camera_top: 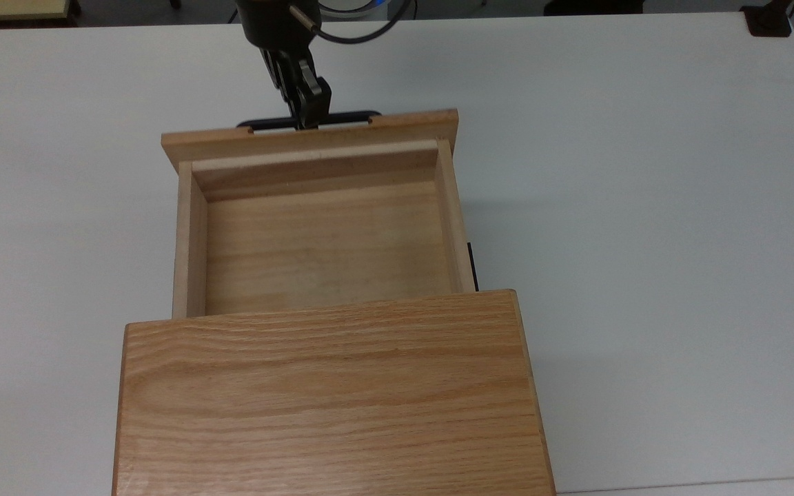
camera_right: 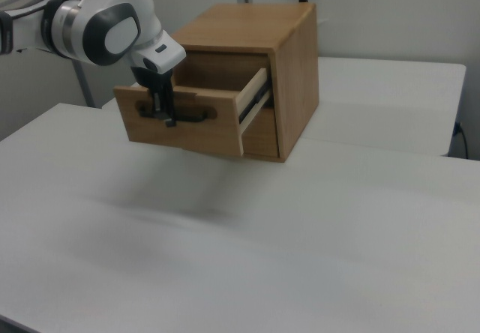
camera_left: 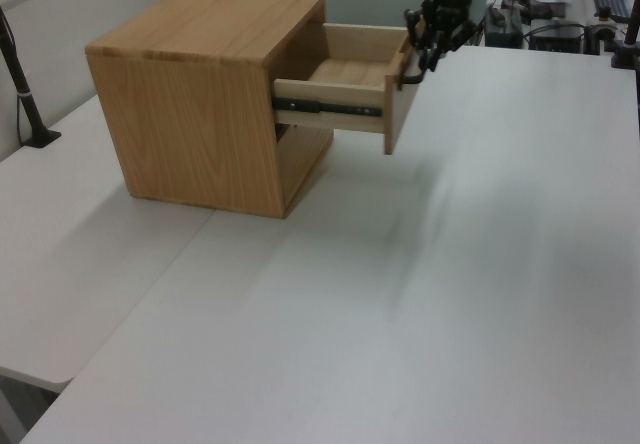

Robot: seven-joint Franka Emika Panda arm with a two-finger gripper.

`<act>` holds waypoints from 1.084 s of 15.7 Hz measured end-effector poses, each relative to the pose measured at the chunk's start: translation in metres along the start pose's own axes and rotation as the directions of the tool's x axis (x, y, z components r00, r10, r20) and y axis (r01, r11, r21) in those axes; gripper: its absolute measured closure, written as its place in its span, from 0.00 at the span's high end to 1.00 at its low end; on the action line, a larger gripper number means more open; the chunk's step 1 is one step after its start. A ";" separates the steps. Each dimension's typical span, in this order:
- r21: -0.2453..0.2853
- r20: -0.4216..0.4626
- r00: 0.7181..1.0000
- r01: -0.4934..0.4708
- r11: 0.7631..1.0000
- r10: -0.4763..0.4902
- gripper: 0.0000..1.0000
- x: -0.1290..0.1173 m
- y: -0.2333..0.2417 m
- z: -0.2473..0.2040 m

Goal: Open the drawer by sliding it
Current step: 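Pull the handle straight out, sliding the drawer out of the cabinet, then open the gripper and lift it up away from the handle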

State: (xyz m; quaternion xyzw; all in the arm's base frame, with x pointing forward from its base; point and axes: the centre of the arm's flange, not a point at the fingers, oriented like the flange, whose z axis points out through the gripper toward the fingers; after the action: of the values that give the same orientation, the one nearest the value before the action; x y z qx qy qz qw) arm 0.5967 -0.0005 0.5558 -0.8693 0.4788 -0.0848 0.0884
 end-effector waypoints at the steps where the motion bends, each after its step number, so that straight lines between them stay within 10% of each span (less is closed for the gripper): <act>1: -0.027 0.018 1.000 0.012 1.000 -0.012 0.18 -0.001 0.005 -0.001; 6: -0.101 0.074 0.996 0.050 0.994 -0.043 0.19 -0.003 0.022 -0.008; 14: -0.163 0.135 0.984 0.138 0.977 -0.117 0.95 -0.002 0.038 -0.019; 17: -0.141 0.128 0.979 0.179 0.974 -0.161 1.00 -0.005 0.036 -0.067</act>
State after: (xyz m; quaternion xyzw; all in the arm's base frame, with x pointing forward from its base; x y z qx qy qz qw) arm 0.5489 -0.0196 0.6122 -0.9149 0.4016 -0.0048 0.0418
